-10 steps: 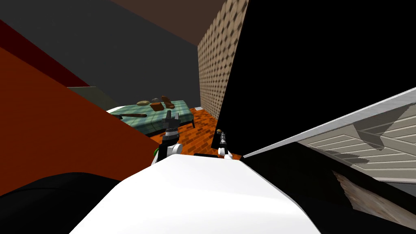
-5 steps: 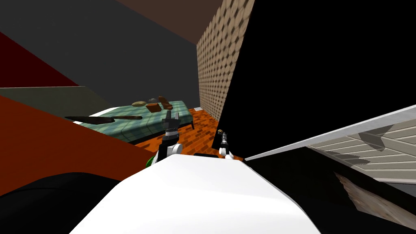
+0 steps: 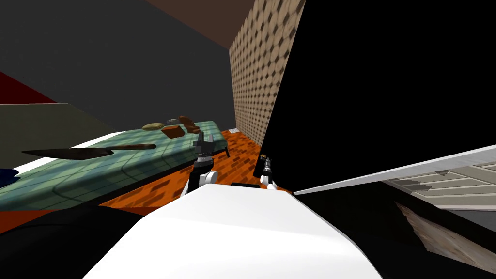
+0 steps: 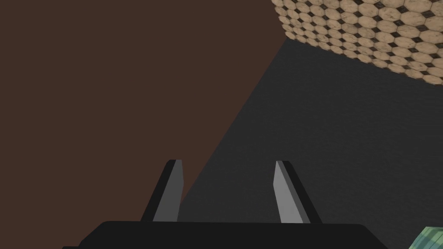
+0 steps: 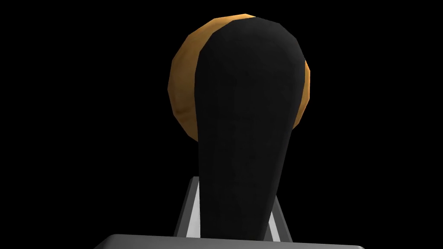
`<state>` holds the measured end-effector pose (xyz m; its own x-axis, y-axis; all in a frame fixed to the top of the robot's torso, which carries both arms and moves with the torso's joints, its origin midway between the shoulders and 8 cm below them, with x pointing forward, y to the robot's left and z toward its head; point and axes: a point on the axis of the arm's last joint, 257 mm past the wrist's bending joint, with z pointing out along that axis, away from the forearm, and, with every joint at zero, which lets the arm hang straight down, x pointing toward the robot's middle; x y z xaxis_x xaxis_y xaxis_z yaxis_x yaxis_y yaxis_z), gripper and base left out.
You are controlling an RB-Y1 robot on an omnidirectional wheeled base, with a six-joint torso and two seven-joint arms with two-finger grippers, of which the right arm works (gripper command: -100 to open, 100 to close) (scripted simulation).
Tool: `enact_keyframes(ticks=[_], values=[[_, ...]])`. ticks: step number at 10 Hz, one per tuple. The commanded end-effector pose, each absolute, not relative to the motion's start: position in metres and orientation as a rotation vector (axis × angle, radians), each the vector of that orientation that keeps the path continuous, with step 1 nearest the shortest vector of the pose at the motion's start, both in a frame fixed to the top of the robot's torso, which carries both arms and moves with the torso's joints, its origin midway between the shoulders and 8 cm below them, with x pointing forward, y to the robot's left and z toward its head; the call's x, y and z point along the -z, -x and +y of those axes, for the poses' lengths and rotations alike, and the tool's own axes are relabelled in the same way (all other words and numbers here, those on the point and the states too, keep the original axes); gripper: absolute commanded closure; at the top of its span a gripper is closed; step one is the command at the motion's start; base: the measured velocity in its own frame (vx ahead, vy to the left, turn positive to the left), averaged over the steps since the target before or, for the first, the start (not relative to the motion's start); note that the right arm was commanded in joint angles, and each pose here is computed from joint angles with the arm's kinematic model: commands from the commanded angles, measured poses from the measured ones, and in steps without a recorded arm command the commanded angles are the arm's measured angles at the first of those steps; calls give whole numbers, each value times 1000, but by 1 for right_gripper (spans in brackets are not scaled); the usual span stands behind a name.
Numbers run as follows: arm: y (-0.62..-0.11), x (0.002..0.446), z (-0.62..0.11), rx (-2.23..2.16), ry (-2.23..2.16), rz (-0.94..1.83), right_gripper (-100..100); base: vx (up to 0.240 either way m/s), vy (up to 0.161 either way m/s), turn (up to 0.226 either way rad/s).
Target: Push the door open
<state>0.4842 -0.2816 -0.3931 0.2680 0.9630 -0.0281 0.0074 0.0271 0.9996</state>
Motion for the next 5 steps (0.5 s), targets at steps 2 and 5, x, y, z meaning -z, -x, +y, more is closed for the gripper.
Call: enact_keyframes(ticks=[2, 5], values=[[-483, 393, -280, -983, -1320, 1006, 100, 113, 25, -53], [-481, 386, -326, -914, -1309, 961, 100, 166, 61, -37]])
